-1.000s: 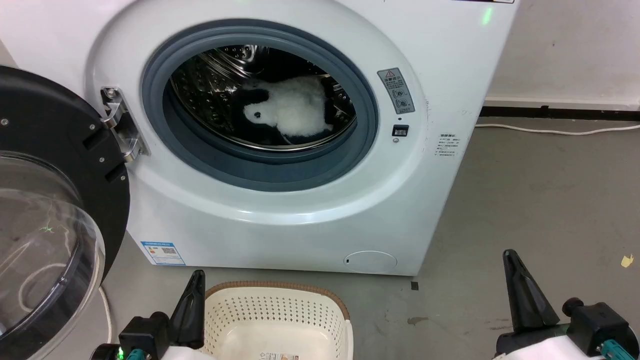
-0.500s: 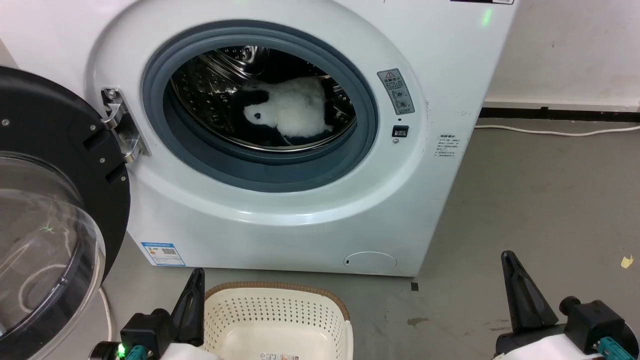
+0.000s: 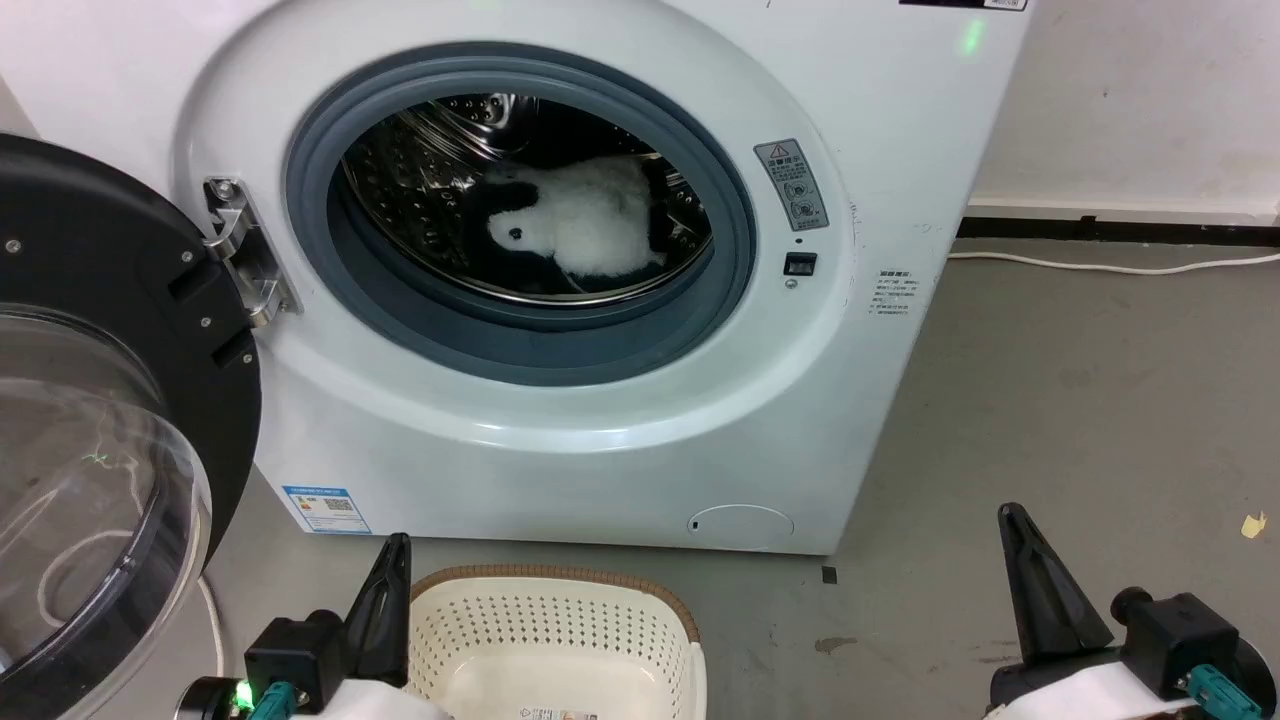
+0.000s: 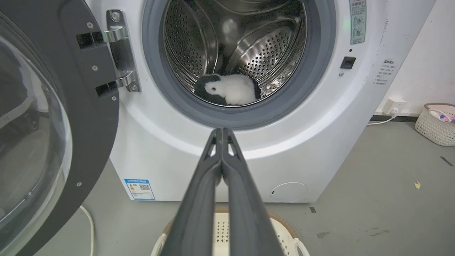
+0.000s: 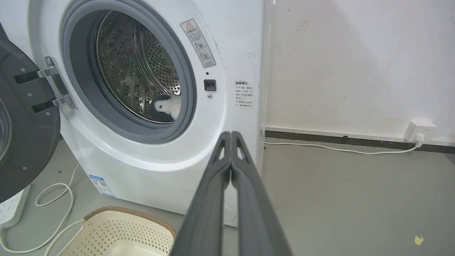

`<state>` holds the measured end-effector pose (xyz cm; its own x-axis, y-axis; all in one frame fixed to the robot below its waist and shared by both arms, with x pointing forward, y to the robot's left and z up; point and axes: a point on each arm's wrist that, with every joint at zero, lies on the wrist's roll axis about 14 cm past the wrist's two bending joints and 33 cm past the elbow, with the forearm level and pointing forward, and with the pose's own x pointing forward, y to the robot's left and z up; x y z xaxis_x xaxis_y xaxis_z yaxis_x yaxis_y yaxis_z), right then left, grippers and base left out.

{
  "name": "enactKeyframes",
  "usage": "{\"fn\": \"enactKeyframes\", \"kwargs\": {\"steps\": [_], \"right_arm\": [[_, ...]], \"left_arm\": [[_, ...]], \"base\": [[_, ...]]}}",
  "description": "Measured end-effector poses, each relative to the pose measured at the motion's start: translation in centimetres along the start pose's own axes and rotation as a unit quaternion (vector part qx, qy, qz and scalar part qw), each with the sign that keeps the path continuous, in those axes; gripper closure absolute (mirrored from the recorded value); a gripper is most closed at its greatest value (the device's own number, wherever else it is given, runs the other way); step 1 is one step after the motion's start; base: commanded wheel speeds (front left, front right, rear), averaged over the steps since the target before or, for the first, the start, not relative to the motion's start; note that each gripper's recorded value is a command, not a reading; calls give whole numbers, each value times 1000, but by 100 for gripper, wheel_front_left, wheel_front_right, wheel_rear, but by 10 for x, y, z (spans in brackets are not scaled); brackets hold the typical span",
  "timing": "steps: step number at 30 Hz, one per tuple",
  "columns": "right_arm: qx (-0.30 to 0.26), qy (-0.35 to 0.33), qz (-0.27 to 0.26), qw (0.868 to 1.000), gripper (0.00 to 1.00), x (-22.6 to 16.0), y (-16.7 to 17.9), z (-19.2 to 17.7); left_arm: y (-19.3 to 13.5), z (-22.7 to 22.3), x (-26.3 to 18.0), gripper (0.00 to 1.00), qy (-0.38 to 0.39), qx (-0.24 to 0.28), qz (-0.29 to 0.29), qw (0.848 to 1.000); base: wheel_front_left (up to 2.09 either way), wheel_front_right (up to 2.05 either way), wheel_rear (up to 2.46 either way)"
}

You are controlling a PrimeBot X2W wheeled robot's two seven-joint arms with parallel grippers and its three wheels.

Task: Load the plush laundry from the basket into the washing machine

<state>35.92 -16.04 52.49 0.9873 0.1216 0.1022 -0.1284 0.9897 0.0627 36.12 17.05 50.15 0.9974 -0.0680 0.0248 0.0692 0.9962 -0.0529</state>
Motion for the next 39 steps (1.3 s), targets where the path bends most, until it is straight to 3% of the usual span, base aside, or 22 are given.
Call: {"fn": "enactKeyframes", "kwargs": {"steps": [39], "right_arm": [[-22,31,3,999,100,2,0,-5]], "left_arm": [[3,6,3,100,13,23,12,1000]], "base": [[0,0,0]]}}
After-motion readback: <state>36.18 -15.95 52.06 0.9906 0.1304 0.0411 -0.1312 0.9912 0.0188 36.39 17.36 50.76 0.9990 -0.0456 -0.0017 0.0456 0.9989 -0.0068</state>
